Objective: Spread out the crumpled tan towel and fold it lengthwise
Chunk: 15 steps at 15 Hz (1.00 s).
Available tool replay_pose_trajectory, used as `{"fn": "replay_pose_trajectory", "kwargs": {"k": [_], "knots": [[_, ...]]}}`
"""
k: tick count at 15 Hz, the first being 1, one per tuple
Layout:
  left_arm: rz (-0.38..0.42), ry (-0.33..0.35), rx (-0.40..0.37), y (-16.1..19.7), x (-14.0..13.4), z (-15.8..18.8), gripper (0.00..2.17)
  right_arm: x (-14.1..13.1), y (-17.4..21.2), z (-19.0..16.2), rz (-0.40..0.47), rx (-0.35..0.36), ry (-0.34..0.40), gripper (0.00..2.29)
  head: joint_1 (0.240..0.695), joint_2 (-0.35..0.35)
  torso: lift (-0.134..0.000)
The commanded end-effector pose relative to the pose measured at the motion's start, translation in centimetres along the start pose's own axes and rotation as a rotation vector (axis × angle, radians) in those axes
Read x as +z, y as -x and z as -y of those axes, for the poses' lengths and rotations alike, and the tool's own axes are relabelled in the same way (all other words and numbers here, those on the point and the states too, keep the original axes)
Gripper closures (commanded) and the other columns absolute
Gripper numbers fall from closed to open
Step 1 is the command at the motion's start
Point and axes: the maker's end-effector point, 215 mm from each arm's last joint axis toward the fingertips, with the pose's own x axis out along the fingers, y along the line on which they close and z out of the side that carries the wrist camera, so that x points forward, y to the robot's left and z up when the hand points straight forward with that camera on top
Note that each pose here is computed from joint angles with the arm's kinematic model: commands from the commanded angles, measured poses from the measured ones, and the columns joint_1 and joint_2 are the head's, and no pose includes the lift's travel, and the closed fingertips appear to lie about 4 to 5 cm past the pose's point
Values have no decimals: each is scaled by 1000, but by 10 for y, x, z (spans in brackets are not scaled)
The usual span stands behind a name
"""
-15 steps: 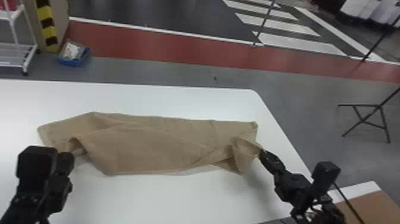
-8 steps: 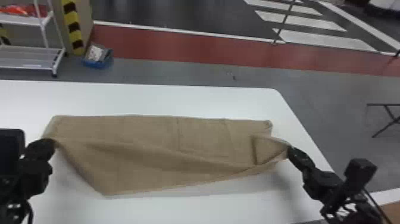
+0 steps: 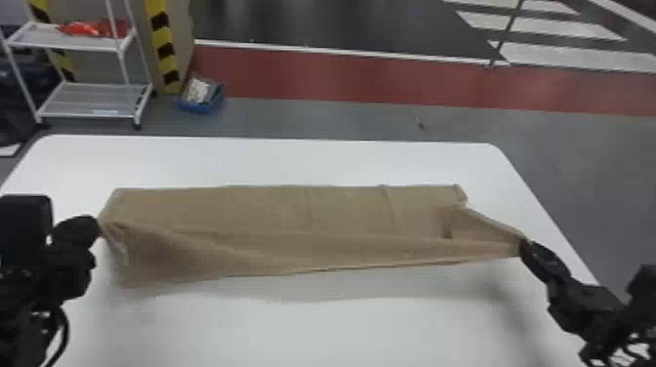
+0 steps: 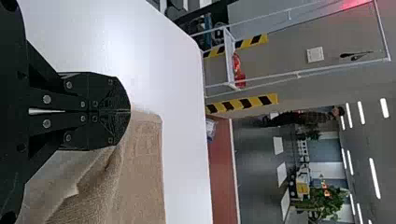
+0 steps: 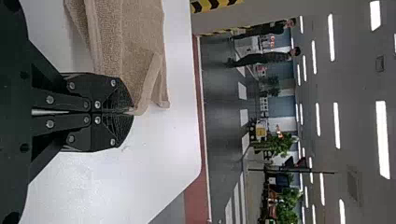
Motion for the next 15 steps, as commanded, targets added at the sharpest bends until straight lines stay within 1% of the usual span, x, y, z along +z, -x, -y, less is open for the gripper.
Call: {"fn": "replay_pose_trajectory", "kwargs": {"k": [1,3,4,6,7,8,9,10,13,15], "knots": [[-6,-10,12,0,1,-10,1433,11,4,14,23,-25,0,1416,695,-153,-124],[-26,-13,3,0,-4,-12,1426,23,9,32,44,-58,-23,1413,695,-159,-124],[-23,-13,-1,1,-2,-10,1359,27,9,31,46,-53,-13,1416,695,-164,-124],[-22,-15,-16,1,-3,-2,1271,28,8,22,45,-36,-10,1413,695,-179,-124],[-25,-16,-28,2,-5,4,1025,25,8,17,41,-31,-12,1413,695,-179,-124],[-25,-18,-34,3,-6,6,502,21,6,12,34,-23,-9,1413,695,-180,-124],[-28,-17,-34,4,-8,7,107,19,5,9,29,-19,-9,1416,695,-180,-124],[-17,-14,-31,7,-6,5,39,16,5,7,25,-16,-11,1413,695,-180,-124],[-15,-12,-6,18,-9,-7,39,9,6,6,14,-16,-15,1413,695,-170,-124],[-12,-4,-24,35,-16,-2,46,7,6,7,12,-16,-14,1413,695,-161,-124]]}}
